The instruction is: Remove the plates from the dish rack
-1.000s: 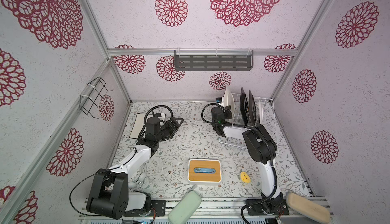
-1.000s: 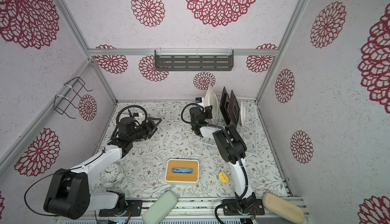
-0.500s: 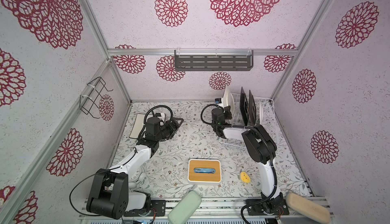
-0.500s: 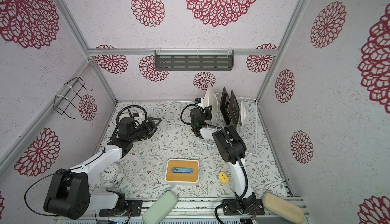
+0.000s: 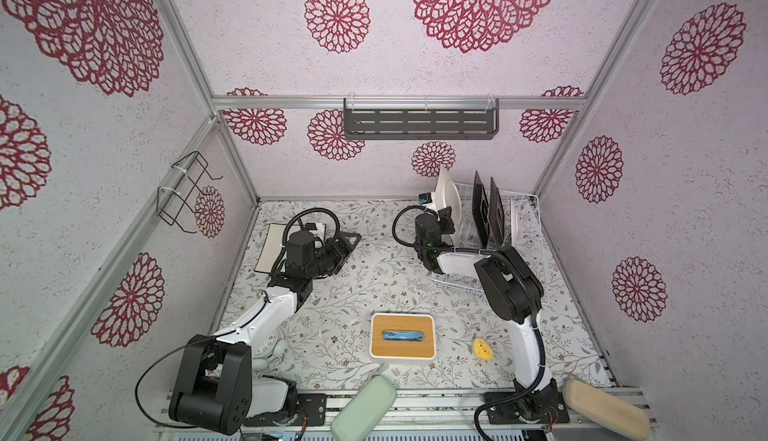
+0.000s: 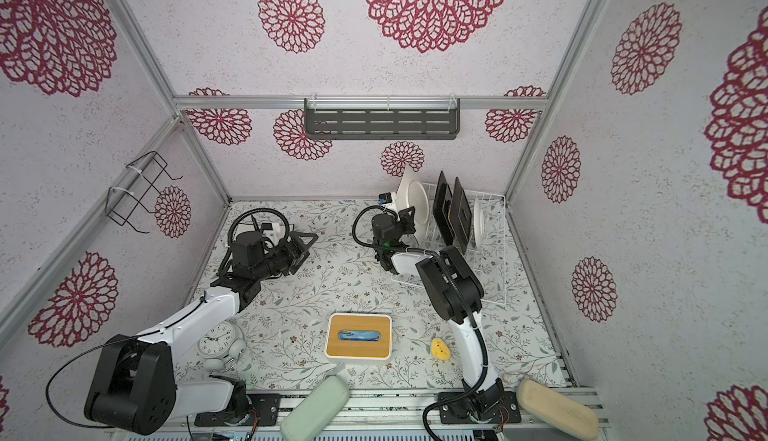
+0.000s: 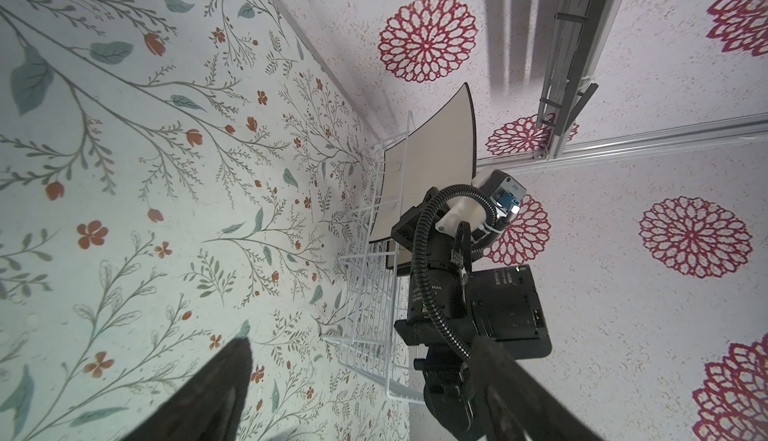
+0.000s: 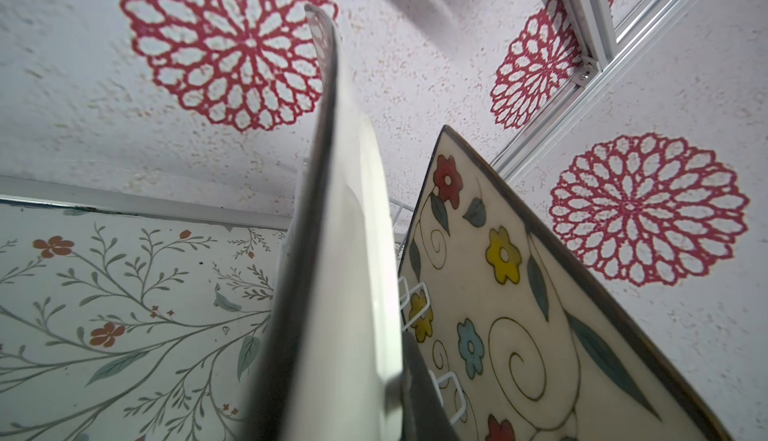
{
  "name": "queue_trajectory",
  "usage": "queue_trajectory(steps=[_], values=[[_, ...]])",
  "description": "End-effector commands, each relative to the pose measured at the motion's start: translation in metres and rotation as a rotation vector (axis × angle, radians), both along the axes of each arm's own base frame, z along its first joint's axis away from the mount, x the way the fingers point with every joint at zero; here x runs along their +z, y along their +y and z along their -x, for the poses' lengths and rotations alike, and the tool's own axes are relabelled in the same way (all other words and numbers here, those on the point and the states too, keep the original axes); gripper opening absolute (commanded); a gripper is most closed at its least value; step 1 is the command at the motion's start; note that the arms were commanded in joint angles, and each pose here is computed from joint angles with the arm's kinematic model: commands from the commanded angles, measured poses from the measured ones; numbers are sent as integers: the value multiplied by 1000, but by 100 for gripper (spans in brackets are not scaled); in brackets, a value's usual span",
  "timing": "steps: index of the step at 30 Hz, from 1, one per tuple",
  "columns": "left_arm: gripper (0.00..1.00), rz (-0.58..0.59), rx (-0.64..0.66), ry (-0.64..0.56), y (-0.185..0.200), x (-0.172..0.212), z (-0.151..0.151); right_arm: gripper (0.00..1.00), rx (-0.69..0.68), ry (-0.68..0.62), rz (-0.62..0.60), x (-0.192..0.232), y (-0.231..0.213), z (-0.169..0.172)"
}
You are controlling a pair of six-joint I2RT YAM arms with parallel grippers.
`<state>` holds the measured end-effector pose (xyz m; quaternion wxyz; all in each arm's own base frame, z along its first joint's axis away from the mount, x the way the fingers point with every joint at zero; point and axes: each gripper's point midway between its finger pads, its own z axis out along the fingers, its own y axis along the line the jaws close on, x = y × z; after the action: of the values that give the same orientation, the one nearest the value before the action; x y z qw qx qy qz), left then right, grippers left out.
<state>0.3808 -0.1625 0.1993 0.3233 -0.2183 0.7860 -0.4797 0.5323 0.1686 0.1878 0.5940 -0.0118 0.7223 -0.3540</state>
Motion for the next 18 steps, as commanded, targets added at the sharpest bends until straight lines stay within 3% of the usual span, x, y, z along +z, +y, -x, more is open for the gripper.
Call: queue_trajectory(steps=[1,18], values=[[86,-8,-13,-36,-3,7,4,0,-92,-133,-45,58,-16,13],[86,-12,-8,-40,-1,8,7,0,-79,-190,-79,87,-19,24]])
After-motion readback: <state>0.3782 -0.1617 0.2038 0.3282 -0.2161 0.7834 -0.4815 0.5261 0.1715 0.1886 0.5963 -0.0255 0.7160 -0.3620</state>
